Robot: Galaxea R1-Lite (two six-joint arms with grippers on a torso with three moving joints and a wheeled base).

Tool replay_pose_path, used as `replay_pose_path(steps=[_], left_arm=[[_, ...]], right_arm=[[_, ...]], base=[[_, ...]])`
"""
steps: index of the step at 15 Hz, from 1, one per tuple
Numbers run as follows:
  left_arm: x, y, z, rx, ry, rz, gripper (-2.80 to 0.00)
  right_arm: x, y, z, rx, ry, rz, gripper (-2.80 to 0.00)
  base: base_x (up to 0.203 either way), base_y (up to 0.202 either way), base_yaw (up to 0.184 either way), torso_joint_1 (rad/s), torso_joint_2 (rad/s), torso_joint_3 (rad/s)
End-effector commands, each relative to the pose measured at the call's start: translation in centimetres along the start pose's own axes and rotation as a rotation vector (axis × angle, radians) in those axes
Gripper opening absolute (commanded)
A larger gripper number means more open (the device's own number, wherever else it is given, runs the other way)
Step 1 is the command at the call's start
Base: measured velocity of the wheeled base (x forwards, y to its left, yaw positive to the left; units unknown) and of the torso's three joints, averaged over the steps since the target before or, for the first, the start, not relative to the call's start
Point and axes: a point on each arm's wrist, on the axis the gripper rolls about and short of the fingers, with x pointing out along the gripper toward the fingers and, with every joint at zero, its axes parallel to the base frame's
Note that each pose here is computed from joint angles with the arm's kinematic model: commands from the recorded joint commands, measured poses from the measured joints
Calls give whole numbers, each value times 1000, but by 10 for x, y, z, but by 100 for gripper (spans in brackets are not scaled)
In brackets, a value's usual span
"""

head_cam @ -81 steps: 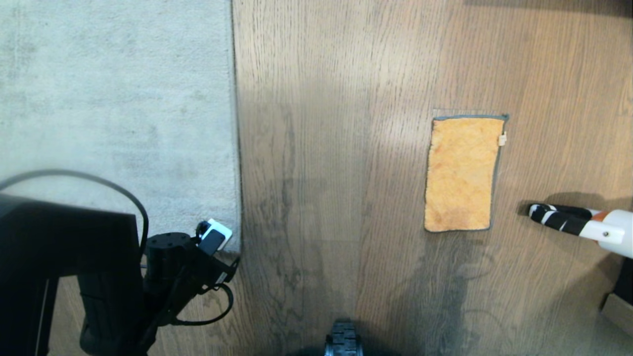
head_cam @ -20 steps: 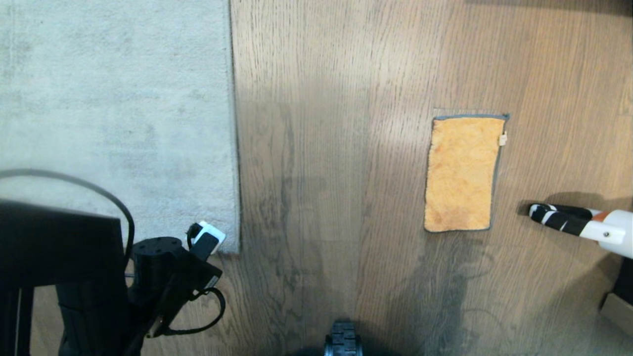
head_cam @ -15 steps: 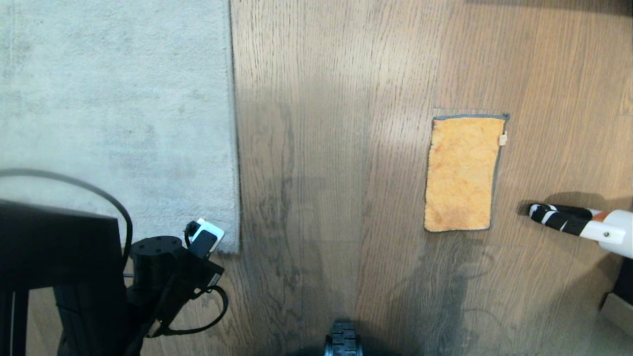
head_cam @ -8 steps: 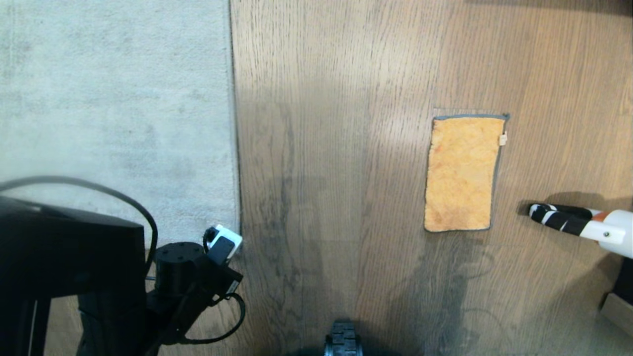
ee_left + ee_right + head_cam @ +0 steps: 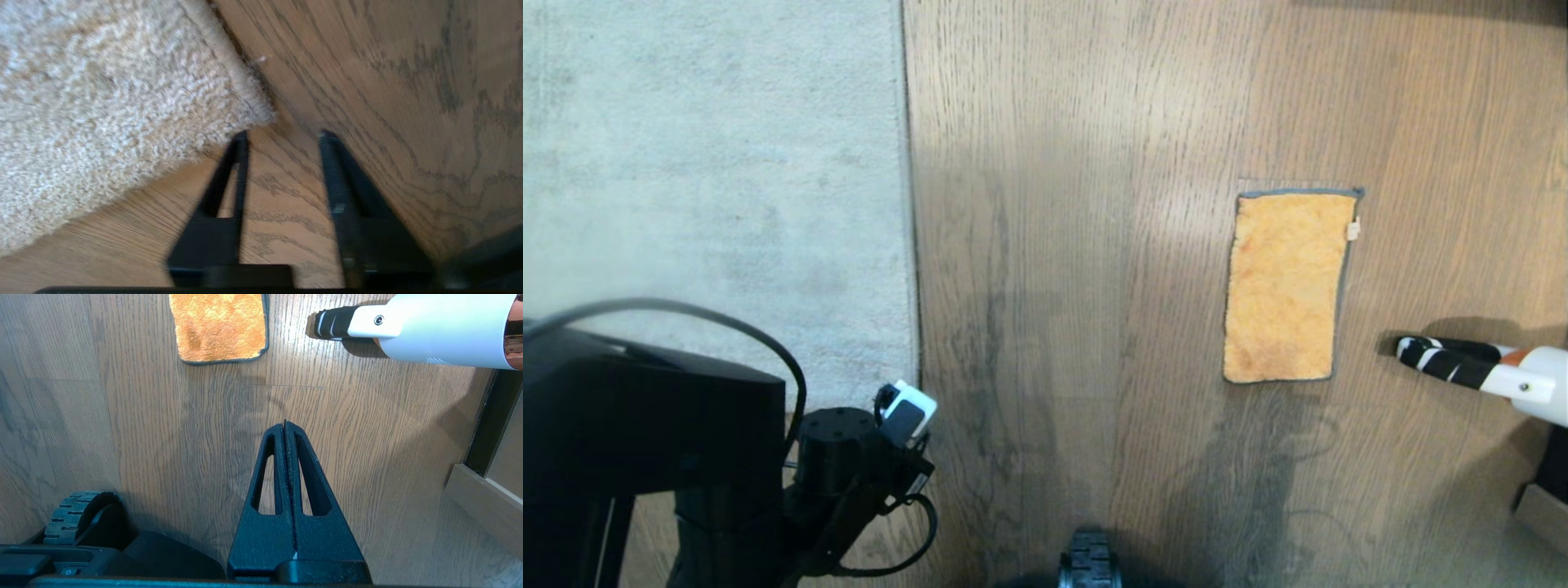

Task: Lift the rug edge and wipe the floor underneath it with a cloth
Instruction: Lift up the carpet

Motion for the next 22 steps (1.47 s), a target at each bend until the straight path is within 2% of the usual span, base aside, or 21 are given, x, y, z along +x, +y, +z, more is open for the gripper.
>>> replay_pose_path(steps=[1,5,13,22], left_arm=[[3,-1,1,-5,-28,11,0],[12,-2,4,30,-29,65,0],[20,-1,9,106,-42,95,0],[18,1,12,147,-32,141,0]], right_arm=[[0,0,0,0,1,0,-280],[0,0,0,0,0,0,-280],[0,0,0,0,0,0,-280],[0,0,0,0,0,0,-280]], base=[[0,0,0,0,0,0],[0,0,0,0,0,0],[0,0,0,0,0,0],[0,0,0,0,0,0]])
